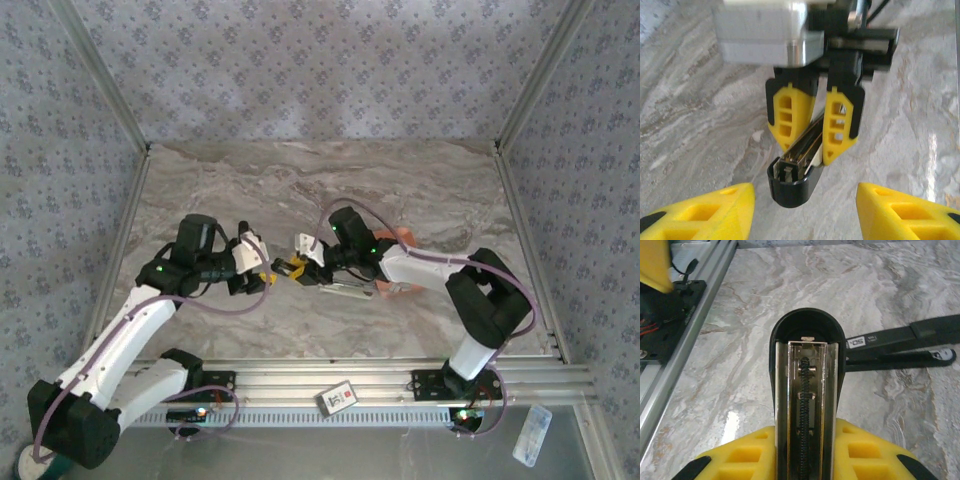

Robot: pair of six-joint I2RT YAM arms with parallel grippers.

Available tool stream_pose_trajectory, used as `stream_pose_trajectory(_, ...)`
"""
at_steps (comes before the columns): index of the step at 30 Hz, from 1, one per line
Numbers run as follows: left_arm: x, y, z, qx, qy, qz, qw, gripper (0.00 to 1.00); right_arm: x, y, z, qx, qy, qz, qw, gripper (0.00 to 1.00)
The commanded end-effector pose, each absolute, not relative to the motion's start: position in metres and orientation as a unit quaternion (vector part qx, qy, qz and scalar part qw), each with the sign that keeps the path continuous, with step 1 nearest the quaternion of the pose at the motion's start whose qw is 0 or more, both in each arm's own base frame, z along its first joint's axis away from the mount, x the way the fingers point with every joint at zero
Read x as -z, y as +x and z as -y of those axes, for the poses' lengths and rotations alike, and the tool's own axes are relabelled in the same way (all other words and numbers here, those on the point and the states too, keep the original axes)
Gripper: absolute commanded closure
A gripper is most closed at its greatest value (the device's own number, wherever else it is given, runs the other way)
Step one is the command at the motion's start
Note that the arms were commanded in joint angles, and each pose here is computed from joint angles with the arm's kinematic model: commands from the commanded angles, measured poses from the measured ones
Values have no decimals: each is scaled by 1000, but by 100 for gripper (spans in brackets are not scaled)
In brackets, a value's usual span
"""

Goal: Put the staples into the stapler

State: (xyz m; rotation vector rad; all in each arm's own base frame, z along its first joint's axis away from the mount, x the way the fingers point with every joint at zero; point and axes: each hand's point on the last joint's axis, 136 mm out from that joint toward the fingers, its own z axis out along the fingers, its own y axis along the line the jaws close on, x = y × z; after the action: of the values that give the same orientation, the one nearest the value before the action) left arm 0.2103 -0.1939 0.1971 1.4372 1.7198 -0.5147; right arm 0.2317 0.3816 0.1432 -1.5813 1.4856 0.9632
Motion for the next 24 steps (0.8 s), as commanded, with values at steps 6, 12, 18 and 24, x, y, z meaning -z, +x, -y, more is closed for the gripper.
stream_pose_trajectory(6,-168,204,187,187,599,-687,368,42,-176,208,-394,-377,-649,-514,416,88)
stream_pose_trajectory(12,-165,198,191,207,599,-682,364,43,-176,200,-400,-375,-656,-505,418,88)
stream_pose_trajectory(18,-163,191,193,221,605,-674,362,49,-178,198,-404,-375,-658,-500,421,88)
stream_pose_trajectory(24,-164,190,193,223,607,-671,362,59,-181,196,-406,-377,-659,-495,423,88)
